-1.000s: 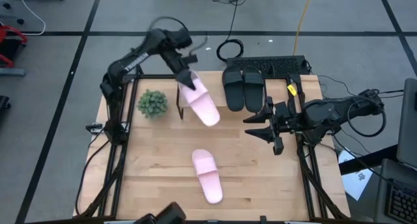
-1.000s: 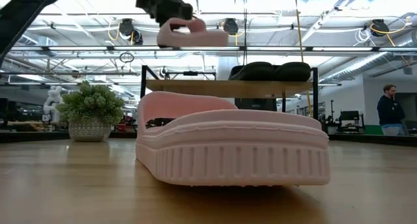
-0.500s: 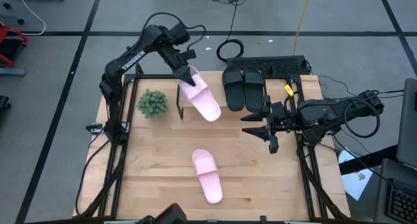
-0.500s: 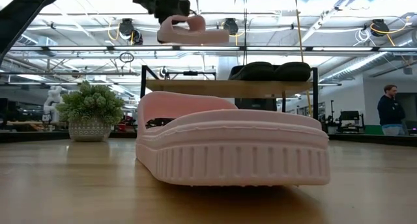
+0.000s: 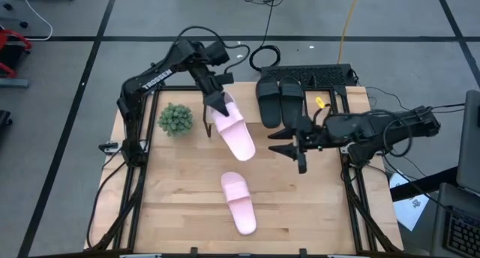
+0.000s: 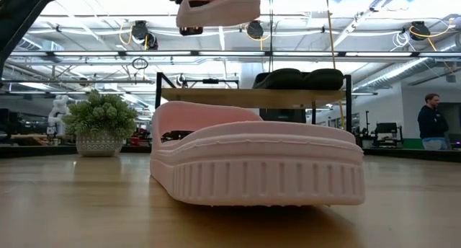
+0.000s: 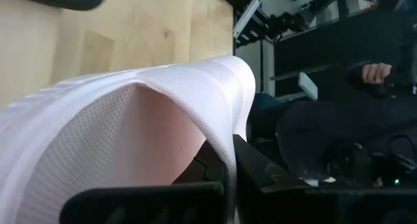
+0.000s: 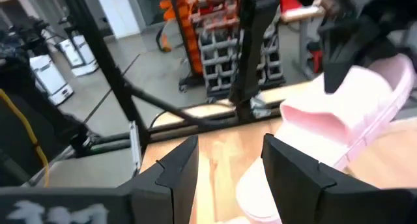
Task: Pick and place slides into the shelf
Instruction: Put the left pink slipper on the shelf
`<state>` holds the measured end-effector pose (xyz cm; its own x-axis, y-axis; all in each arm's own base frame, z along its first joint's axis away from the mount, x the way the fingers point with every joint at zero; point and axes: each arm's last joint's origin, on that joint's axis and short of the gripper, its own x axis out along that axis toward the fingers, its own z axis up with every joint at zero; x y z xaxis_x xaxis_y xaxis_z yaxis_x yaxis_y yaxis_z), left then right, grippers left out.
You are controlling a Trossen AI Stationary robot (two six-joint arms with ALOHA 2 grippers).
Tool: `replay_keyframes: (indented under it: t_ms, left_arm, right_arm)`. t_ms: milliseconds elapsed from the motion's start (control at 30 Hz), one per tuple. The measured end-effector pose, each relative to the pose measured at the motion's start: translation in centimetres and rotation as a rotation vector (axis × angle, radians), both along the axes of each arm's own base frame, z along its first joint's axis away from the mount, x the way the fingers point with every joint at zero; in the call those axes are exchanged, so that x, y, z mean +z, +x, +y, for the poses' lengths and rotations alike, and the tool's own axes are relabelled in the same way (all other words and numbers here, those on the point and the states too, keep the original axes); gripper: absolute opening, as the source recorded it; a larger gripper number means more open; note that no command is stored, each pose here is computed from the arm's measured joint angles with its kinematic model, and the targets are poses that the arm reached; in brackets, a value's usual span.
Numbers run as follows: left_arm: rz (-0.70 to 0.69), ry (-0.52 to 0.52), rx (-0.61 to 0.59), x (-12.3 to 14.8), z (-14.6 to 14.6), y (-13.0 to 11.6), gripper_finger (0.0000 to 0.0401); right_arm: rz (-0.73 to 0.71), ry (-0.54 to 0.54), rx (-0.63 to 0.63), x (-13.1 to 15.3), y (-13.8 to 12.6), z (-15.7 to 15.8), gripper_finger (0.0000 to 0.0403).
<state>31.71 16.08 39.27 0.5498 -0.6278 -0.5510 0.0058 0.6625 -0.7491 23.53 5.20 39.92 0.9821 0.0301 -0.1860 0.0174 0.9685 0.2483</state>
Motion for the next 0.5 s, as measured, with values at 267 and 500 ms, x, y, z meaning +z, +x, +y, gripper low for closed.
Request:
replay_keyframes:
  t_ms: [267, 500]
  left_arm:
    - [-0.035, 0.081, -0.021, 2.2, -2.2, -1.3, 0.0000]
    - [-0.048, 0.106, -0.015, 3.8, -3.7, -2.5, 0.0000]
  right_arm:
    - [0.040, 0.005, 0.012, -1.0, 1.6, -0.6, 0.0160]
    - [-0.089, 0.063, -0.021, 0.0, 2.5, -1.2, 0.0160]
